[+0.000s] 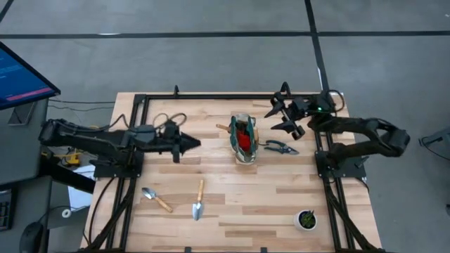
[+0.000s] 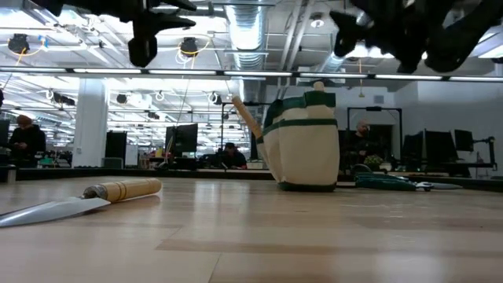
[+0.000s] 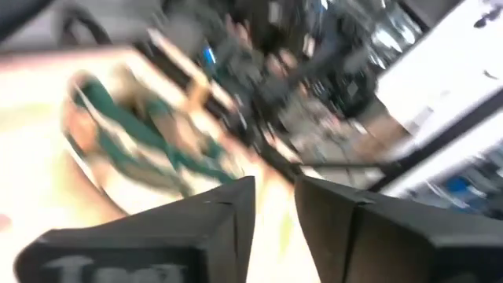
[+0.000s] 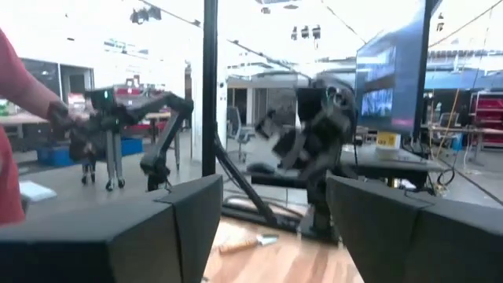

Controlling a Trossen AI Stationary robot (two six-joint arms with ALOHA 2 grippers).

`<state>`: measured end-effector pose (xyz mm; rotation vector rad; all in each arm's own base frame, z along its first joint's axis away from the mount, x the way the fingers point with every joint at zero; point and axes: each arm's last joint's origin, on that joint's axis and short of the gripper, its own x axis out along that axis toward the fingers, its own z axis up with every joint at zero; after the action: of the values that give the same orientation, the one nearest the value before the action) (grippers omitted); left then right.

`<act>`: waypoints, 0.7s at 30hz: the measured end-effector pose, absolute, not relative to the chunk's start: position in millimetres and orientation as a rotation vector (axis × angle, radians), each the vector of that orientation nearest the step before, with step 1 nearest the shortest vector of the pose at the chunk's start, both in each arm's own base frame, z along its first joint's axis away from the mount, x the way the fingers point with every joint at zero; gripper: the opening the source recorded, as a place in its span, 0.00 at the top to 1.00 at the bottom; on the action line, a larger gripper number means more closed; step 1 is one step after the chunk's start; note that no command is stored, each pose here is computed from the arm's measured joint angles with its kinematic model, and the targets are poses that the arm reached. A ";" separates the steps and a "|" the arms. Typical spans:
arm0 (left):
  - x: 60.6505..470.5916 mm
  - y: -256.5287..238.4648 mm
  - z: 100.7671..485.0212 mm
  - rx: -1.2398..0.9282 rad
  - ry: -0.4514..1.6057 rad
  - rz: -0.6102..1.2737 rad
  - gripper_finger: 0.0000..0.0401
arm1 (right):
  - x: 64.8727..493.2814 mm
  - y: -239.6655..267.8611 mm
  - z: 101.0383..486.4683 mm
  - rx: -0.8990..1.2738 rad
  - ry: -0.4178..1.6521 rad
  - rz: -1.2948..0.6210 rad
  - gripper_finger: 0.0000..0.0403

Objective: Pick & Place Garden tools in Gardening bag
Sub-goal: Put the trowel into the gardening bag

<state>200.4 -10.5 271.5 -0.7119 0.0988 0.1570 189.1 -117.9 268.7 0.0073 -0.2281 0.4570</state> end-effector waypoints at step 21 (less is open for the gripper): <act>198.9 -51.4 227.4 -1.299 0.588 0.194 0.91 | 209.9 -58.2 353.9 0.005 0.214 0.053 0.62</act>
<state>198.9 -51.4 227.4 -1.2985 0.5877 0.1935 209.9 -58.2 353.9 0.0054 0.2143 0.0531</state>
